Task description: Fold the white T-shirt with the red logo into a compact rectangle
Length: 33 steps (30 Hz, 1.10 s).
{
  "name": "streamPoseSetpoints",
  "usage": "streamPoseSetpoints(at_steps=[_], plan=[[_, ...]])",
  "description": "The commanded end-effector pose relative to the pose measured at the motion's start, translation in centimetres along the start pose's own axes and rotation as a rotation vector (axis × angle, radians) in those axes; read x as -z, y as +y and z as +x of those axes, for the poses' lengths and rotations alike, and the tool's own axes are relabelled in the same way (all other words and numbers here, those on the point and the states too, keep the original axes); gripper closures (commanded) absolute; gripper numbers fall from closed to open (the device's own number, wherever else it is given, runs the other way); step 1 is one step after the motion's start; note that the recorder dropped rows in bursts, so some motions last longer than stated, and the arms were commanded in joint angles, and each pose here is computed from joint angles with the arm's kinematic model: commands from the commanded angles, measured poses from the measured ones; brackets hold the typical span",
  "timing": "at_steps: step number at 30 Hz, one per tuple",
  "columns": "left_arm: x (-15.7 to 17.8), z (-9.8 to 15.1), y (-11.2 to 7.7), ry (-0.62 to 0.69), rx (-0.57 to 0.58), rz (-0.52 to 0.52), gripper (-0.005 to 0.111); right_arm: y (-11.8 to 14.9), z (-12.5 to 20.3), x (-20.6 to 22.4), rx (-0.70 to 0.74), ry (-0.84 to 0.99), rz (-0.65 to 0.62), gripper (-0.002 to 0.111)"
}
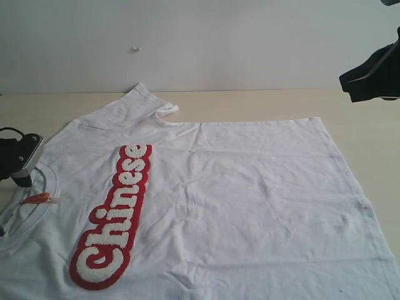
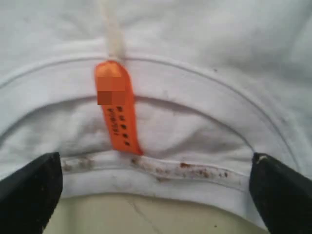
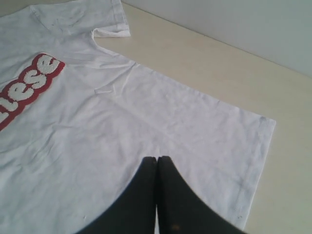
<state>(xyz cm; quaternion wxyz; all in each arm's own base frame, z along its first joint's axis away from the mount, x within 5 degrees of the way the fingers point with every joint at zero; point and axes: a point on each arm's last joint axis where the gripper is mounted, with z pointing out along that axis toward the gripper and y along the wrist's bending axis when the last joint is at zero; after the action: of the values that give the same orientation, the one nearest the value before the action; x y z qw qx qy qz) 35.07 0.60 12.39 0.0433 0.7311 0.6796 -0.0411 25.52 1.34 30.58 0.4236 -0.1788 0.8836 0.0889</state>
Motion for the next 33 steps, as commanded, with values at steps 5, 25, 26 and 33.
streamPoseSetpoints(at_steps=[5, 25, 26, 33], plan=[[0.0, 0.1, 0.3, -0.003, 0.007, 0.003, 0.003, -0.2, -0.2, 0.0, -0.001, -0.007, 0.003, 0.108], [-2.0, 0.6, 0.3, 0.018, -0.004, 0.058, 0.003, -0.1, -0.1, 0.0, 0.008, -0.002, -0.004, 0.108], [-2.0, 0.7, 0.2, 0.026, -0.012, 0.060, 0.003, -0.1, -0.1, 0.0, 0.008, -0.002, -0.004, 0.108], [-2.0, 0.7, 0.2, 0.030, -0.016, 0.060, 0.003, -0.1, -0.1, 0.0, 0.008, 0.000, -0.006, 0.108]])
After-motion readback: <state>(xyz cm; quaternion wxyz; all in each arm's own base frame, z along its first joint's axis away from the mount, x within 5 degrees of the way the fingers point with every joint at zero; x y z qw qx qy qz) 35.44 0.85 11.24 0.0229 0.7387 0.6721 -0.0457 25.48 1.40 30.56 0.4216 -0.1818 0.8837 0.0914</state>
